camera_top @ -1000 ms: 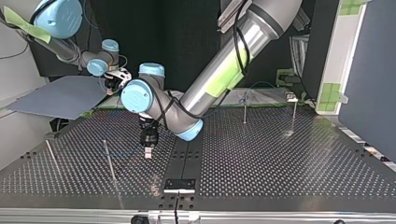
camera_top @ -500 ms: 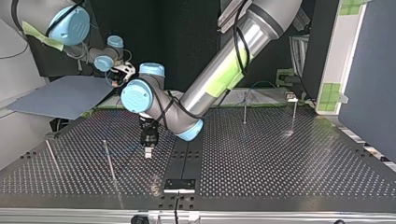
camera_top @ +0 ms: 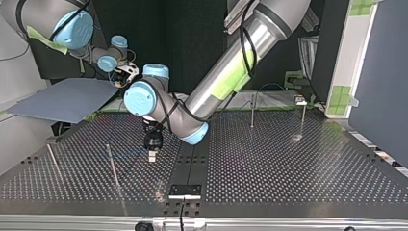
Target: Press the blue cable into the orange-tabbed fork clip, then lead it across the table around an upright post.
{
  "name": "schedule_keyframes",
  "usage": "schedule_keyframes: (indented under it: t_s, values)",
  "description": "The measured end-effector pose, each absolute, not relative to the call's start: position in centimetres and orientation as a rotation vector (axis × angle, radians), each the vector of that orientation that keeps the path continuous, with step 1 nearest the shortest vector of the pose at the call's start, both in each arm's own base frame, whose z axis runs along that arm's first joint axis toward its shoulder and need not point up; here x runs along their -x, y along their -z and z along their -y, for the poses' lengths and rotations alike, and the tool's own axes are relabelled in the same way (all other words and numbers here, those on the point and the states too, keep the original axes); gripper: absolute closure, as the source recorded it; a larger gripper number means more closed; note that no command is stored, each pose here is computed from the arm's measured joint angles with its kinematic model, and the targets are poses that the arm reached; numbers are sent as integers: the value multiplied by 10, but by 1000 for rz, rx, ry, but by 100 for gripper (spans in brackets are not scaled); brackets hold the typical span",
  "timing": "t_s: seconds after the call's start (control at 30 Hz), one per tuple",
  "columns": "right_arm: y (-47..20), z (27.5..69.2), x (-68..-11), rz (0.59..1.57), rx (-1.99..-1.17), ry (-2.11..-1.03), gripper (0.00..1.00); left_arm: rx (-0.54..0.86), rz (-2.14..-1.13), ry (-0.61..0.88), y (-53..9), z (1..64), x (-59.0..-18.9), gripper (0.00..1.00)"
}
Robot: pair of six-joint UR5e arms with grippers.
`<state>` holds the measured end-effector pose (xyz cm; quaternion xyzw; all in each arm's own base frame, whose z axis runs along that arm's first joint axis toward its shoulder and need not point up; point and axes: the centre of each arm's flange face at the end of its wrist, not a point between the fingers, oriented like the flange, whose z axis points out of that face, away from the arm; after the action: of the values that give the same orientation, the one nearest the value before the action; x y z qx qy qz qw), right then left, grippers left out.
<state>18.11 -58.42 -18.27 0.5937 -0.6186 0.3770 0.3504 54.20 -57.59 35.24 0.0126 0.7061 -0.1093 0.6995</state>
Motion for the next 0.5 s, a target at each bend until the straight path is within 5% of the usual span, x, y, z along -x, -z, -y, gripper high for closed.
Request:
schedule_keyframes:
  t_s: [0.5]
  values:
    - [196,599,-178,1577,-1519,-957,100,-25,-1587,230,-351,576,-539,0]
